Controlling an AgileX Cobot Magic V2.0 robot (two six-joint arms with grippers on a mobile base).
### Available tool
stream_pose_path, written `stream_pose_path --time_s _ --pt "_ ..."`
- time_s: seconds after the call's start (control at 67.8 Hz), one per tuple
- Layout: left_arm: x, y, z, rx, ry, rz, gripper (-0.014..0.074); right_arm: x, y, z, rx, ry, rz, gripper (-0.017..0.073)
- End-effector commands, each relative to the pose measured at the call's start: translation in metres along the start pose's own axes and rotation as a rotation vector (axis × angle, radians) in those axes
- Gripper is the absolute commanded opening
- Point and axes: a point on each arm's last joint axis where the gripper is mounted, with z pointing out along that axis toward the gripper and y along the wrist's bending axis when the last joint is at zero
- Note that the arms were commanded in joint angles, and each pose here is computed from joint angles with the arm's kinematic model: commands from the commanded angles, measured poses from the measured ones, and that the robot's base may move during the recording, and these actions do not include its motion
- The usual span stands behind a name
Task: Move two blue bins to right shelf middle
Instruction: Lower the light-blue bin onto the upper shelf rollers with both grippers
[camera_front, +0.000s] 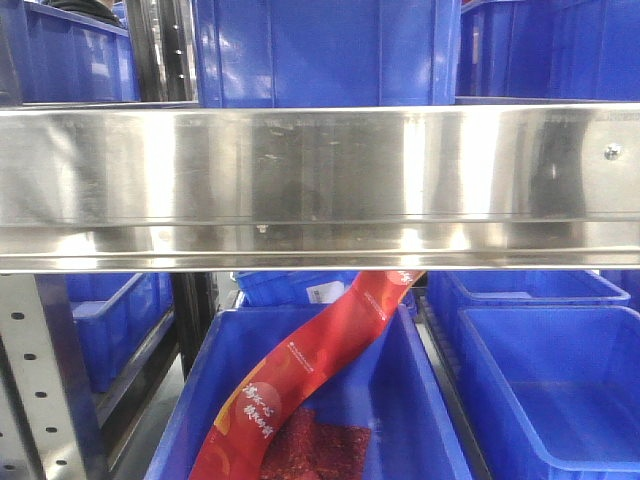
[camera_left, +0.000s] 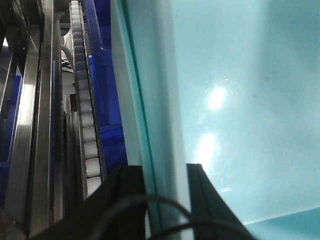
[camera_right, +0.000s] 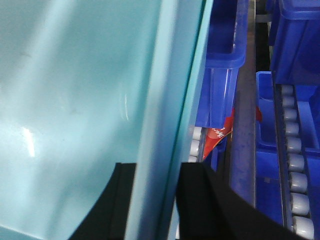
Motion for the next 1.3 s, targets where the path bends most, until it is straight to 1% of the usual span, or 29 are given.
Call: stream_pose_path --time_s 0.0,0.502,0.62,0.679,0.753,0.871,1.048,1.151,1.284 --pt "-0.012 -0.005 -0.016 0.043 -0.117 -0.002 -0.0111 -0.012 0.0 -0.013 -0.007 -0.111 -0.012 -0.0153" --pt "-0.012 -0.005 -0.016 0.043 -0.117 -0.002 -0.0111 -0.012 0.0 -0.013 -0.007 -0.113 -0.012 -0.0153" --pt "-0.015 -0.006 -0.017 0.048 -0.146 -0.004 -0.0111 -0.012 0.001 -0.013 -0.017 -0.116 -0.005 -0.0153" --pt "-0.014 -0.006 -0.016 0.047 -0.132 -0.004 -0.0111 -0.01 0.002 -0.012 -0.02 -0.09 -0.002 -0.0153" --pt "-0.009 -0.005 -0.016 0.042 -0.076 -0.003 -0.0111 -0.004 0.001 -0.011 -0.013 -0.025 -0.002 -0.0153" --pt "0.007 -0.003 -0.012 0.027 0.073 0.001 -0.0111 0.008 -0.001 -0.005 0.001 0.1 -0.001 -0.0153" --pt "0.034 0.002 0.011 0.006 0.219 -0.008 -0.0111 0.026 -0.006 0.014 0.016 0.188 0.008 -0.0153" --pt "0.047 0.007 0.026 -0.019 0.246 -0.004 -0.0111 0.039 -0.01 0.029 0.024 0.225 0.016 -0.0153" --pt "0.057 0.01 0.038 -0.023 0.257 -0.009 -0.0111 0.057 -0.015 0.048 0.034 0.265 0.026 -0.0153"
